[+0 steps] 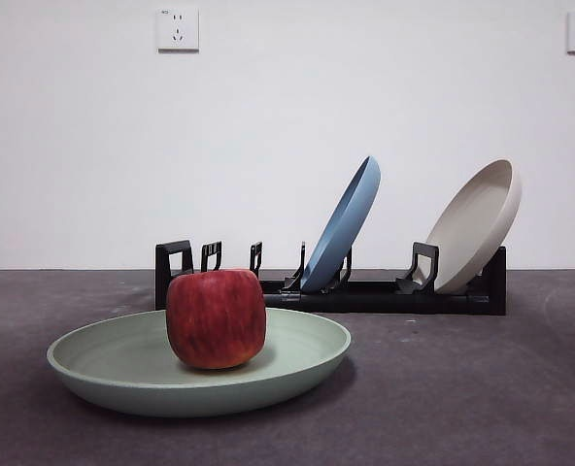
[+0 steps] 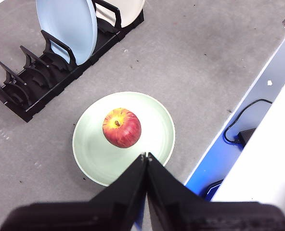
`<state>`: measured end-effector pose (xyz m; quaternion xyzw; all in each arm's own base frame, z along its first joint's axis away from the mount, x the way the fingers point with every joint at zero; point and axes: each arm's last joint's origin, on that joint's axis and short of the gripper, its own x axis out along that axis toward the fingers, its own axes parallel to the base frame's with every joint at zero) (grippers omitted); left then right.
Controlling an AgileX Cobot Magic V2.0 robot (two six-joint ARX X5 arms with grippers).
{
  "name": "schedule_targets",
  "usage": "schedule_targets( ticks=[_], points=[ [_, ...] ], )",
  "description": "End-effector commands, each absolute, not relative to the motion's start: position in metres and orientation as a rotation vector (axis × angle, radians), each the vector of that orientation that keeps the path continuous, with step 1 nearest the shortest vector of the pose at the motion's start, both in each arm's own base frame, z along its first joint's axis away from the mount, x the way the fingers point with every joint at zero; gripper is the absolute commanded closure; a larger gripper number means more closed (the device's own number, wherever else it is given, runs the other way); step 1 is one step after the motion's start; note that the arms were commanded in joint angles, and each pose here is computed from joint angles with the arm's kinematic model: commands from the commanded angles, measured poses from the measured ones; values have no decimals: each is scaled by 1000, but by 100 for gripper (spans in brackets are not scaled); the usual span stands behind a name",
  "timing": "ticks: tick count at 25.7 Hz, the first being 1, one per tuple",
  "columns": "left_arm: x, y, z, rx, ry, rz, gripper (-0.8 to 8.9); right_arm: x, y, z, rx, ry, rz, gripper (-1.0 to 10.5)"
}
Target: Take the green plate from the plate rack,put the plate on the table,take the apple from the table,put the apple in the plate
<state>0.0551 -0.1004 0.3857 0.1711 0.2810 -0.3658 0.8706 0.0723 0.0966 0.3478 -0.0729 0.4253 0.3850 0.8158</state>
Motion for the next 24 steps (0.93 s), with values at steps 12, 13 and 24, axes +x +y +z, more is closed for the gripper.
schedule_targets(
  ticks=[12,13,24],
  points=[
    [60,-100,390,386,492,-698,817,72,96,347,-152,909,818,946],
    [63,-98,395,384,437,-647,817,72,96,347,-152,909,818,946],
    [88,-38,397,201,-201,-137,817,71,95,348,-148,902,819,946]
  ],
)
